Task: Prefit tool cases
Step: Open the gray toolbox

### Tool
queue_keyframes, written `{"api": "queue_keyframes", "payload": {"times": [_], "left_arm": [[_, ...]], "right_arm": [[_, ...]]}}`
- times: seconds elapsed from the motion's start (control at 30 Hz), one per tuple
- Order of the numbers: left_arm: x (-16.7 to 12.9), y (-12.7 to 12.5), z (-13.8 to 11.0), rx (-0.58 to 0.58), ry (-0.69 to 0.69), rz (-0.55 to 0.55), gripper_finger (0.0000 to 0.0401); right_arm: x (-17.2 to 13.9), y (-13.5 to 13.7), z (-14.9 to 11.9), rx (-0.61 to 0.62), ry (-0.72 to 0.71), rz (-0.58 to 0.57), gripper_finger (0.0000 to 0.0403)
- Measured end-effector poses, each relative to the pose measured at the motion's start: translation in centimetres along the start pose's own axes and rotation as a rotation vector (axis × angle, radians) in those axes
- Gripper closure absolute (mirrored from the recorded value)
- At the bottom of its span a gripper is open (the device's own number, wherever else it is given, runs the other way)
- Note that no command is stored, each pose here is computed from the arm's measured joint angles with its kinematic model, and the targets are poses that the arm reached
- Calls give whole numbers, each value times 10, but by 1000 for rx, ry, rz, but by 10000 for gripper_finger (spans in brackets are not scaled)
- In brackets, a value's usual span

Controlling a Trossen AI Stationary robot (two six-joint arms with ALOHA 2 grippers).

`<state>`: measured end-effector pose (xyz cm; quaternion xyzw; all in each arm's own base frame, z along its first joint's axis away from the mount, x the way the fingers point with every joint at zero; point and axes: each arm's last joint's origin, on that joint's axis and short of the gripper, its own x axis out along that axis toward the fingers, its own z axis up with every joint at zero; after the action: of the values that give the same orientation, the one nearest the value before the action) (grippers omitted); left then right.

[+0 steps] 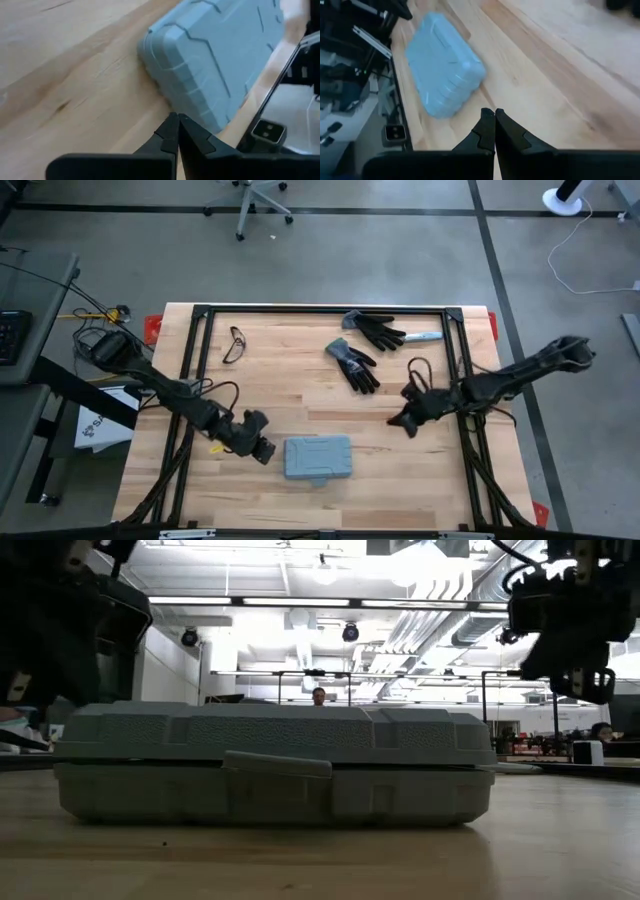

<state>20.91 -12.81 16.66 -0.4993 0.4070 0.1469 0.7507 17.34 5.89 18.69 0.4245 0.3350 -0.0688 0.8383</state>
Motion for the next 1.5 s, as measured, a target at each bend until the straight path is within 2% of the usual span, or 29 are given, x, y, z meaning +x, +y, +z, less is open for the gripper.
{"api": "queue_keyframes", "payload": {"times": [0.2,0.37,0.47,0.6,0.7,0.9,1.23,1.5], "left_arm": [[0,5,-9,58,-7,52,401],[13,11,-13,72,1,106,401],[25,9,-16,61,20,79,401],[44,4,-21,47,68,-11,401],[53,3,-25,34,115,-45,401],[54,9,-36,-7,166,9,401],[52,9,-40,-32,14,3,401],[52,6,-40,-34,9,-25,401]], "right_arm": [[47,22,-21,40,44,-70,403],[85,37,-35,51,101,-121,403],[102,46,-39,51,132,-96,403],[118,50,-43,36,179,-100,403],[121,53,-46,43,176,-105,403],[119,55,-52,64,206,-110,403],[117,57,-58,123,283,-90,403],[118,56,-54,130,283,-87,403]]}}
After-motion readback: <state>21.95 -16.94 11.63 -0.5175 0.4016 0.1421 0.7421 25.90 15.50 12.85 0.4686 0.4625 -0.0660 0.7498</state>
